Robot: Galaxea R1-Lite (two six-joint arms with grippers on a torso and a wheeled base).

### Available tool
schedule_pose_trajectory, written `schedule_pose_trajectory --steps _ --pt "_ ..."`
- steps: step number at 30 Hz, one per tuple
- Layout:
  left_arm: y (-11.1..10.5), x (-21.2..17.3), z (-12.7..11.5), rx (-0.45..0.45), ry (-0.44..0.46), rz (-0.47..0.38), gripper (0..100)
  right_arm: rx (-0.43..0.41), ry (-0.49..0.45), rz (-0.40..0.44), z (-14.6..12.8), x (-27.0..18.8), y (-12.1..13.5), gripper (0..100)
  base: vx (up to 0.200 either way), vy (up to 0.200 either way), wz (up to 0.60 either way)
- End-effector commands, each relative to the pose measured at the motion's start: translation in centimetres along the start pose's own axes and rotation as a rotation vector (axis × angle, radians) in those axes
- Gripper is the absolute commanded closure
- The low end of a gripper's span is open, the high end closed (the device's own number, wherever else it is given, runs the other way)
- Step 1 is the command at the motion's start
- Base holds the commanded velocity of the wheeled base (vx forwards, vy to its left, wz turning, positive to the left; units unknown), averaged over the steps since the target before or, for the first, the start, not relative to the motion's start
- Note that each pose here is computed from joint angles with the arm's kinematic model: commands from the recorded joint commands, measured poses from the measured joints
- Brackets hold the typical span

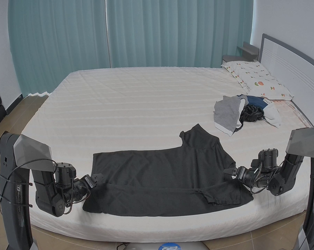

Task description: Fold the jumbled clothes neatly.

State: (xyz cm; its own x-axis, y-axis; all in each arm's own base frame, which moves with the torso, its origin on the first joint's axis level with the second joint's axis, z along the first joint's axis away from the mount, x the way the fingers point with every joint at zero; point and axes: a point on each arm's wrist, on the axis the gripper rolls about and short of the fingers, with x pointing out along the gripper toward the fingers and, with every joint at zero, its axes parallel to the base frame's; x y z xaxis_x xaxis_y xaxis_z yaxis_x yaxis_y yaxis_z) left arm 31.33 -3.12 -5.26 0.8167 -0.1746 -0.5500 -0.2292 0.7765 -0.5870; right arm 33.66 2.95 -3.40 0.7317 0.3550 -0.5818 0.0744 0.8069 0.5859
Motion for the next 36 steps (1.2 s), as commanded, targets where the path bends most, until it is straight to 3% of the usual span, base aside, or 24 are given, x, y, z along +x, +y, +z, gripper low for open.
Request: schedule_pose_trajectory --steps 1,9,31,32,36 --pt "0.1 0.0 -0.1 -0.002 0.004 0.003 0 -0.021 0.008 0.003 -0.6 0.7 -0.4 0 0.0 0.0 0.0" --pt "0.1 0.0 -0.1 -0.004 0.004 0.003 0 -0.028 -0.054 0.004 0.4 0.3 -1.1 0 0.0 0.0 0.0" --pt "0.0 0.0 -0.1 -0.005 0.003 0.002 0 -0.111 -0.007 -0.016 -1.1 1.0 -2.2 0 0.0 0.0 0.0" --pt "0.0 0.0 -0.1 -0.005 0.003 0.002 0 -0.111 -0.006 -0.015 -1.2 1.0 -2.2 100 0.0 0.0 0.0" --pt "0.0 0.0 -0.1 -0.007 0.002 0.003 0 -0.105 -0.005 -0.019 -1.2 0.9 -2.4 100 0.0 0.0 0.0"
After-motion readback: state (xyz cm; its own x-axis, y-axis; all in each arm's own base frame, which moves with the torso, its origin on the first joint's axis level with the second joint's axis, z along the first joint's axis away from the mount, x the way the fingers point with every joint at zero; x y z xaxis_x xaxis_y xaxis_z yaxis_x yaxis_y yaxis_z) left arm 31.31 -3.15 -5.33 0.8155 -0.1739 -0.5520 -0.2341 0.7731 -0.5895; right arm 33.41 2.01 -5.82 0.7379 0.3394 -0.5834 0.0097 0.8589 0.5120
